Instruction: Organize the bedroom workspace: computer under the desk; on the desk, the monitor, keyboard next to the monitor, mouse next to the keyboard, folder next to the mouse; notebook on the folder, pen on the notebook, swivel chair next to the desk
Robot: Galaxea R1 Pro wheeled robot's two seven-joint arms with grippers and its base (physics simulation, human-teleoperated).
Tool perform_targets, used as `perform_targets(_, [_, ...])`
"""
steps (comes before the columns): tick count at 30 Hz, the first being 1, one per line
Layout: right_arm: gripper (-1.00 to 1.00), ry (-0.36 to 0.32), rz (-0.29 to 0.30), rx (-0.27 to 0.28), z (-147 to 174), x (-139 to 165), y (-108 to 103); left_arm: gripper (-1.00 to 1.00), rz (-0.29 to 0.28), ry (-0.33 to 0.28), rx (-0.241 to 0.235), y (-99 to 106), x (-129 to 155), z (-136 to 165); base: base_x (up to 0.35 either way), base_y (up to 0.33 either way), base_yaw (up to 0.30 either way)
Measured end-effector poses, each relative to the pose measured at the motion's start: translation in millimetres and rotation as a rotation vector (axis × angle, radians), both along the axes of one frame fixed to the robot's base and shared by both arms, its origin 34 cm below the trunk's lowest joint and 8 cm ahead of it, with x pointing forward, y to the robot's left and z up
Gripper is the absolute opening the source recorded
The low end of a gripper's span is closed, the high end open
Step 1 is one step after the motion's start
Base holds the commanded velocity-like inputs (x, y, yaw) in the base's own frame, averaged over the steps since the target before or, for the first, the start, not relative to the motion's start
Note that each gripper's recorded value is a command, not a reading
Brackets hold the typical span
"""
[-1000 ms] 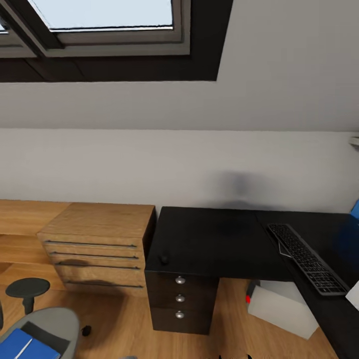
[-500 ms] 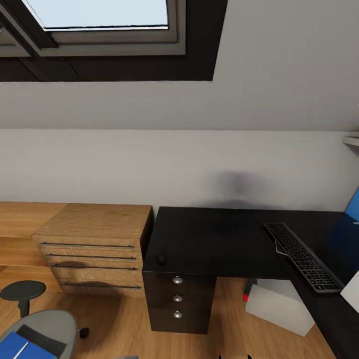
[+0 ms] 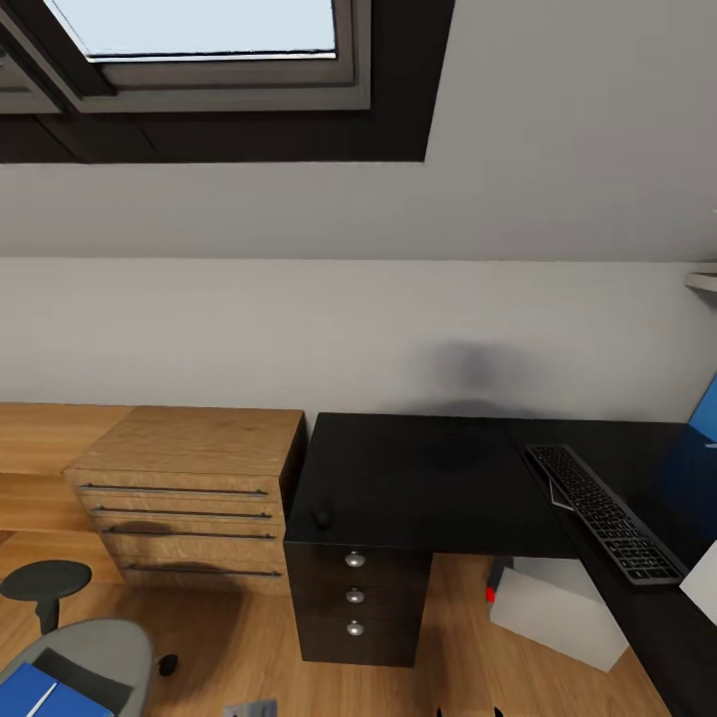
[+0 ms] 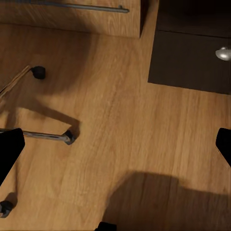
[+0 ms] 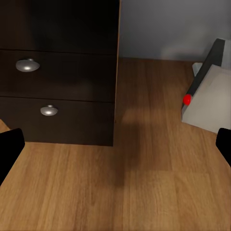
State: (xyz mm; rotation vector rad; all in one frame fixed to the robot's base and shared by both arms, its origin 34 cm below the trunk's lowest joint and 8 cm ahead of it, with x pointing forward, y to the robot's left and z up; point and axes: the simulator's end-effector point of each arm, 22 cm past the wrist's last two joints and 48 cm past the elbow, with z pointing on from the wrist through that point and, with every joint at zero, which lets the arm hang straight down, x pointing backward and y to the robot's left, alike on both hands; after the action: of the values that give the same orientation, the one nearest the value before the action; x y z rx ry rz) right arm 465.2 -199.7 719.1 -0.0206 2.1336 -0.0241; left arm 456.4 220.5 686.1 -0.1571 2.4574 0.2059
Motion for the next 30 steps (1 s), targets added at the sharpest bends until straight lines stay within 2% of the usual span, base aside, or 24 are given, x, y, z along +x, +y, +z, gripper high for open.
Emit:
perform_targets(1, [1.0, -0.002, 0.0, 0.0, 0, 0, 0, 1.0, 0.0, -0.006, -0.003, -1, 2, 2, 0.0, 0.0, 0.0])
perform_targets(2, [1.0, -0.02, -0.003, 0.002, 4, 3, -1, 1.0, 0.0, -0.04, -0.017, -6, 15, 12, 0.0, 0.0, 0.0])
perform_targets(5, [1.0, -0.043, -0.007, 0.006, 9, 6, -1, 1.0, 0.002, -0.091, -0.039, -14, 34, 28, 0.0, 0.0, 0.0])
perform_targets(6, [1.0, -0.07, -0.012, 0.01, 14, 9, -1, 1.0, -0.003, -0.157, -0.073, -26, 61, 55, 0.0, 0.0, 0.0])
perform_targets(9, [1.0, -0.128, -0.034, 0.016, 32, 27, -2, 1.0, -0.021, -0.174, -0.104, -40, 79, 77, 0.0, 0.0, 0.0])
perform_targets(12, [1.0, -0.278, -0.136, 0.016, 94, 77, -16, 1.0, -0.069, -0.176, -0.144, -63, 102, 116, 0.0, 0.0, 0.0])
perform_targets(13, [1.0, -0.306, -0.175, 0.01, 119, 96, -22, 1.0, -0.094, -0.191, -0.163, -74, 114, 141, 0.0, 0.0, 0.0])
perform_targets(14, [1.0, -0.293, -0.215, -0.005, 149, 119, -30, 1.0, -0.137, -0.202, -0.191, -90, 126, 179, 0.0, 0.0, 0.0])
perform_targets(15, [1.0, -0.351, -0.233, 0.005, 203, 144, -34, 1.0, -0.162, -0.212, -0.207, -99, 131, 204, 0.0, 0.0, 0.0])
perform_targets(18, [1.0, -0.322, -0.264, -0.015, 243, 169, -49, 1.0, -0.171, -0.211, -0.236, -106, 140, 235, 0.0, 0.0, 0.0])
perform_targets(19, [1.0, -0.292, -0.277, -0.029, 268, 192, -59, 1.0, -0.15, -0.229, -0.262, -106, 157, 259, 0.0, 0.0, 0.0])
perform_targets(20, [1.0, -0.295, -0.282, -0.028, 284, 207, -61, 1.0, -0.142, -0.238, -0.273, -107, 166, 269, 0.0, 0.0, 0.0])
perform_targets(22, [1.0, -0.229, -0.301, 0.009, 300, 235, -68, 1.0, -0.13, -0.227, -0.295, -108, 181, 287, 0.0, 0.0, 0.0])
perform_targets(24, [1.0, -0.162, -0.307, 0.072, 295, 244, -66, 1.0, -0.13, -0.205, -0.3, -108, 184, 290, 0.0, 0.0, 0.0])
perform_targets(25, [1.0, -0.099, -0.308, 0.122, 280, 246, -60, 1.0, -0.129, -0.193, -0.299, -106, 185, 290, 0.0, 0.0, 0.0])
perform_targets(30, [1.0, -0.009, -0.32, 0.159, 255, 242, -61, 1.0, -0.124, -0.161, -0.268, -92, 184, 280, 0.0, 0.0, 0.0])
